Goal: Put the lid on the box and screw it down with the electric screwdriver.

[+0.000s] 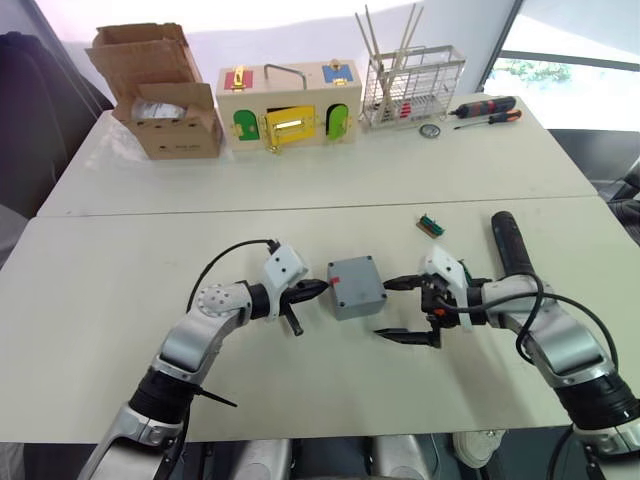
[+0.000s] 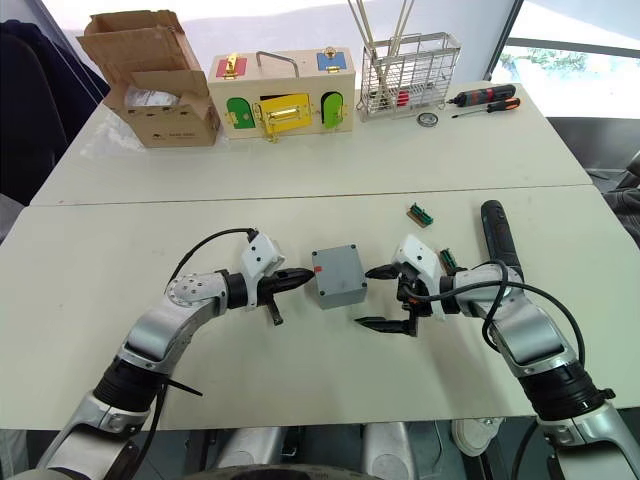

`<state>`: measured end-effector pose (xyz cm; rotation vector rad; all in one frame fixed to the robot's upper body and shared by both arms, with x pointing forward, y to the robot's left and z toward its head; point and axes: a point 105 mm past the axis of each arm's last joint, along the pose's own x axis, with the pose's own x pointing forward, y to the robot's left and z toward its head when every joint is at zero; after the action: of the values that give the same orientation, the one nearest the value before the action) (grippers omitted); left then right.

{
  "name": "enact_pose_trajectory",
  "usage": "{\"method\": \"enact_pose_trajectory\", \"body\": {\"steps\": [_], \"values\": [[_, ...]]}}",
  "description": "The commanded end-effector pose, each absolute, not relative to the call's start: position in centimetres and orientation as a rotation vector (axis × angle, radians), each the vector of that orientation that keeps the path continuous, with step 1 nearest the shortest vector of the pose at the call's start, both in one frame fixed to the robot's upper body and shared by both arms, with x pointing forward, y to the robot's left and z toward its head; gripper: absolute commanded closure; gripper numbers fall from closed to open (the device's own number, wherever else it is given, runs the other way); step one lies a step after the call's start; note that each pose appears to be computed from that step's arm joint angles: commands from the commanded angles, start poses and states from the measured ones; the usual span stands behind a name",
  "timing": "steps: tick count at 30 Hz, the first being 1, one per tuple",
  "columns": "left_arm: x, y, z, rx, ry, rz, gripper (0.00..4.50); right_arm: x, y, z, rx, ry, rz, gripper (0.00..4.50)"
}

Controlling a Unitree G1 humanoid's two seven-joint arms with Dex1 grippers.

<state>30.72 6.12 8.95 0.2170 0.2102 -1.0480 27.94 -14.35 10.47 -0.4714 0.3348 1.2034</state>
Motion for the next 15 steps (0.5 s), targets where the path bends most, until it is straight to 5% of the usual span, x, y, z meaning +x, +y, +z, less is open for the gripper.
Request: {"method": "enact_pose_trajectory", "body": {"steps": [1, 15], "values": [[31.04, 5.83, 9.94, 0.233, 0.161, -1.053, 4.50, 27.46, -13.77, 11.89, -0.467, 0.285, 1.215, 0.01], [31.79, 4.93, 9.98, 0.232, 0.132, -1.036, 4.50, 26.72, -13.22, 11.51, -0.444, 0.298, 1.222, 0.01]]}}
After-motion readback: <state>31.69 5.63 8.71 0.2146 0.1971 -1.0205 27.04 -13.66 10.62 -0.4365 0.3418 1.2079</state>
